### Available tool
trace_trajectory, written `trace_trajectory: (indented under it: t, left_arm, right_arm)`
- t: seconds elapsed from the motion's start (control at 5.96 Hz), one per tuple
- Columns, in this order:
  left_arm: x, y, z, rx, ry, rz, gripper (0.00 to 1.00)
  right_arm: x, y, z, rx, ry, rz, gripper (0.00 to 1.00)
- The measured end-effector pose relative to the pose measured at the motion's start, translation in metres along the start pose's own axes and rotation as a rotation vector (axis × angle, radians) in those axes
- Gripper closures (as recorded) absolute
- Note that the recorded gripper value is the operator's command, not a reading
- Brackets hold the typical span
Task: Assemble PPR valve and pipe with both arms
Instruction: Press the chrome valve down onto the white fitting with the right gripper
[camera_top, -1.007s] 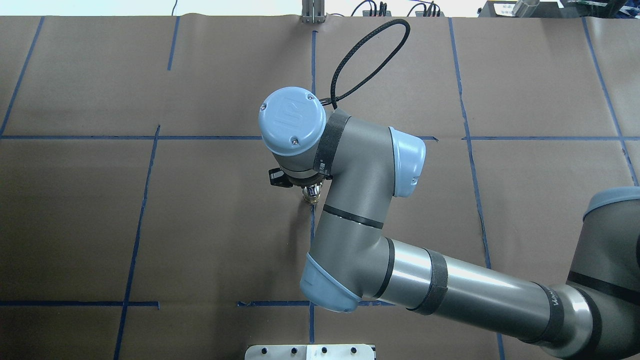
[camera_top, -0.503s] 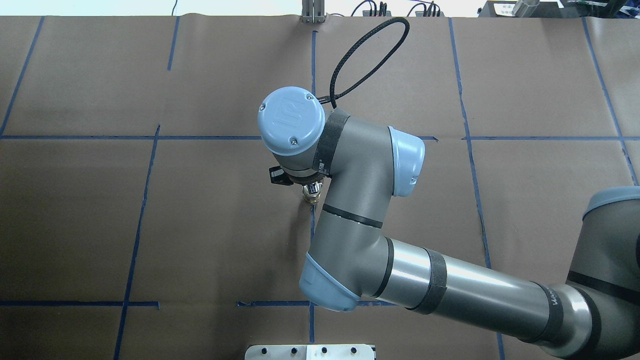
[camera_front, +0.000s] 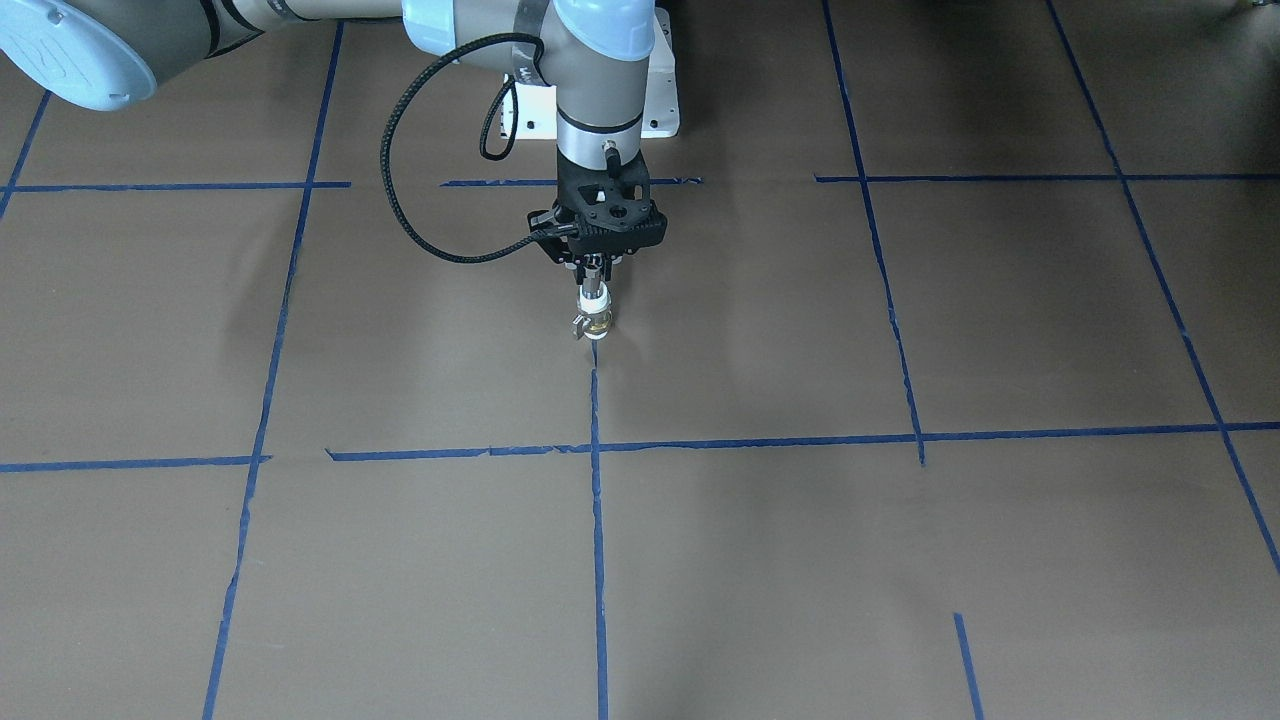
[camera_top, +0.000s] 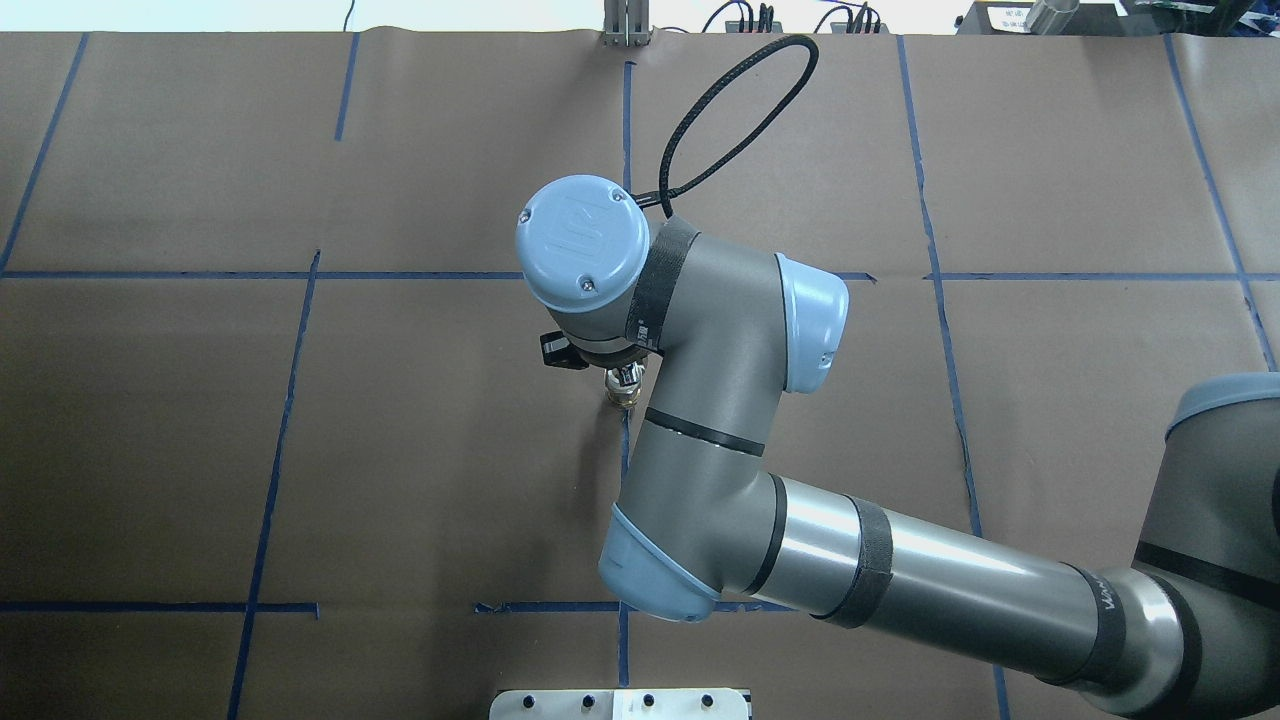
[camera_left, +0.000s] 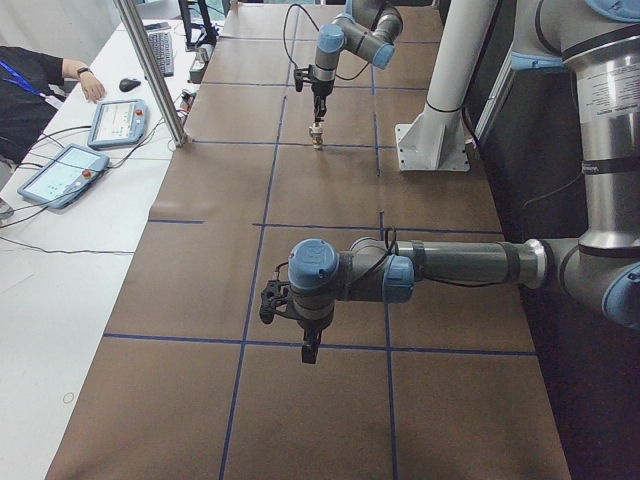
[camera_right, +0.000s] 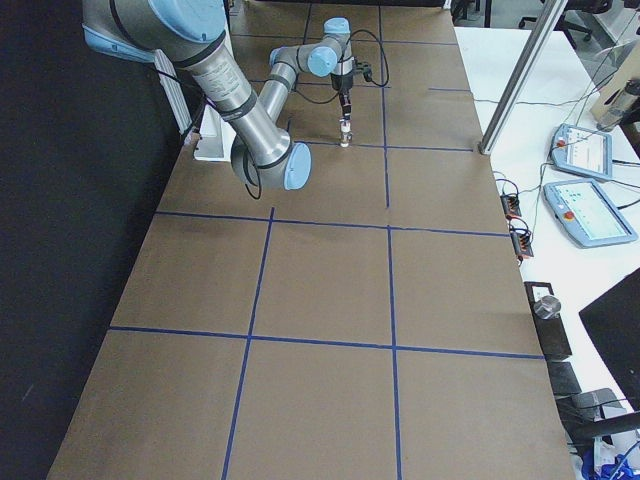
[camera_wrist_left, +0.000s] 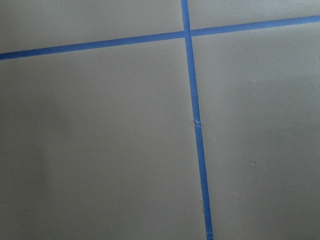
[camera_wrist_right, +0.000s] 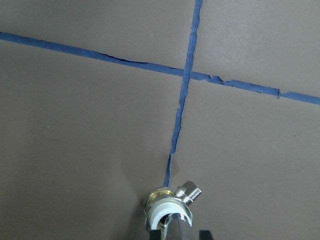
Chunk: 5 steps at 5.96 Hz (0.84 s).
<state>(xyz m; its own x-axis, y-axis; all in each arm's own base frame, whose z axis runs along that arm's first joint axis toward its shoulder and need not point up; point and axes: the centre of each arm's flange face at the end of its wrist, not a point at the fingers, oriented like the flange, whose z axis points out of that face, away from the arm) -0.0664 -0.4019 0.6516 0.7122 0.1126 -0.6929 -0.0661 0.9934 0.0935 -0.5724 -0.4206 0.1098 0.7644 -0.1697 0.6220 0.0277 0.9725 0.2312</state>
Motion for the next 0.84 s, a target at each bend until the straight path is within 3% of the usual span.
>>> trace_trajectory:
  t: [0.84]
  left_arm:
    - [-0.0022, 0.0005, 0.0021, -0.004, 0.0, -0.004, 0.0]
  right_arm:
    - [-0.0031, 0.0078, 0.0054, -0.01, 0.002, -0.007, 1.0]
